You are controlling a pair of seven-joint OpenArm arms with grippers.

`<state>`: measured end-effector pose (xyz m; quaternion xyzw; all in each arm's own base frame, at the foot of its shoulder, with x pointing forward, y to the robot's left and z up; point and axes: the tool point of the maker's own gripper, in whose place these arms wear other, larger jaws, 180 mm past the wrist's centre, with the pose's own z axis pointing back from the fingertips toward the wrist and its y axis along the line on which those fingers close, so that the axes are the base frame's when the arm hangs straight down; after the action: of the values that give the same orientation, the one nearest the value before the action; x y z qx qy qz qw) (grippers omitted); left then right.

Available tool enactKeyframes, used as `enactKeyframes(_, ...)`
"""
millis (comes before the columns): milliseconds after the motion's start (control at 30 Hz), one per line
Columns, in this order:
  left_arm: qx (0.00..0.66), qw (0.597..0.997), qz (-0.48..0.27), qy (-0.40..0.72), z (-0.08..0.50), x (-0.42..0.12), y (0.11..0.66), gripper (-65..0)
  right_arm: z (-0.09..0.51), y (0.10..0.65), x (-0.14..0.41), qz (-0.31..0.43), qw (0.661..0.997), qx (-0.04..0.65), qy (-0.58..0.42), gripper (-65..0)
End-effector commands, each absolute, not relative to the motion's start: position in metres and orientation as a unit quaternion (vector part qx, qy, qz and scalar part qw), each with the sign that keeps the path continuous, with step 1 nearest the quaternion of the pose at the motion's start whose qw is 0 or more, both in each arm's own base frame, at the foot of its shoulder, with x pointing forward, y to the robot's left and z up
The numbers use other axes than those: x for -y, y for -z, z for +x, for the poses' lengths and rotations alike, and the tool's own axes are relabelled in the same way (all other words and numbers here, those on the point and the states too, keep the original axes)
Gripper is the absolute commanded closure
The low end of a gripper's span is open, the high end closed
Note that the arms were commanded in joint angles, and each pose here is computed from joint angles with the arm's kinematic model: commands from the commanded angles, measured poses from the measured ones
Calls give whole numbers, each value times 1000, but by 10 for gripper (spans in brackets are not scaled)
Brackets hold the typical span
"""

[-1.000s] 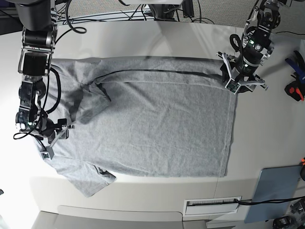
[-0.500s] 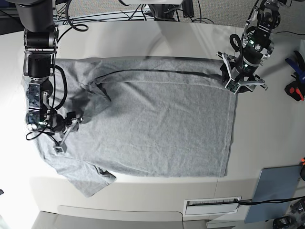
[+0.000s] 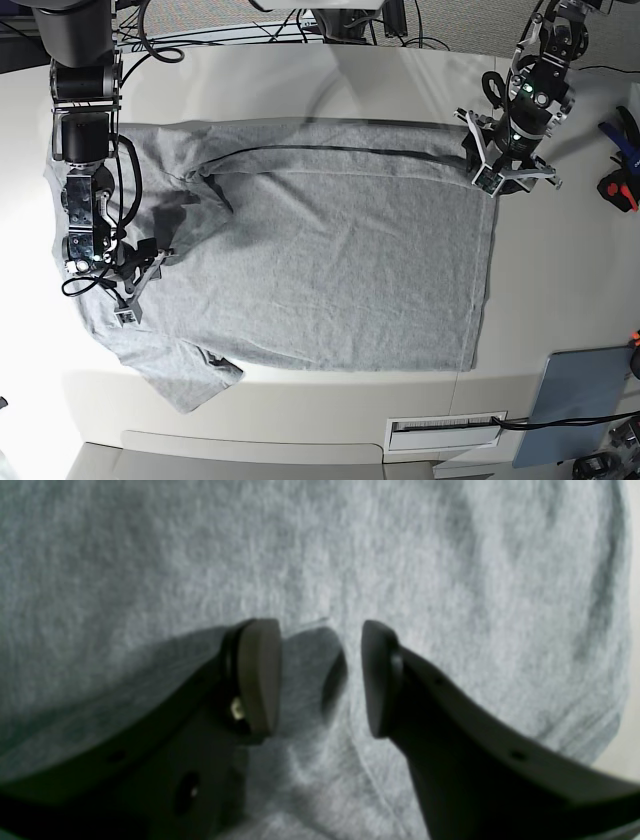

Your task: Fold the T-shirt properly

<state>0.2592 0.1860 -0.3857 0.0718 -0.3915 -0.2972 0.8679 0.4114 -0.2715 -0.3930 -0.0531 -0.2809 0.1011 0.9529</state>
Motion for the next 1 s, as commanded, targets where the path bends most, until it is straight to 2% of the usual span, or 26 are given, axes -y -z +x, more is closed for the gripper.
enactKeyframes(0, 409, 858, 80, 299, 267, -189, 375, -316, 426, 373, 281, -64, 946, 306, -88, -256)
enactKeyframes(300, 409, 858, 82, 300, 267, -189, 375, -316, 415, 382, 285, -69, 953, 285, -76, -254)
enactKeyframes(433, 409, 858, 81, 300, 267, -189, 375, -316, 411, 387, 287, -74, 955, 280, -70, -179)
enactKeyframes(567, 409, 858, 81, 300, 267, -189, 374, -316, 411, 387, 290, -83, 954, 280, -68, -156)
enactKeyframes(733, 409, 858, 82, 300, 267, -189, 375, -316, 412, 386, 292, -90, 952, 282, -72, -42)
enactKeyframes(967, 409, 858, 81, 300, 267, -189, 375, -316, 414, 377, 300, -125, 946, 286, -89, -25)
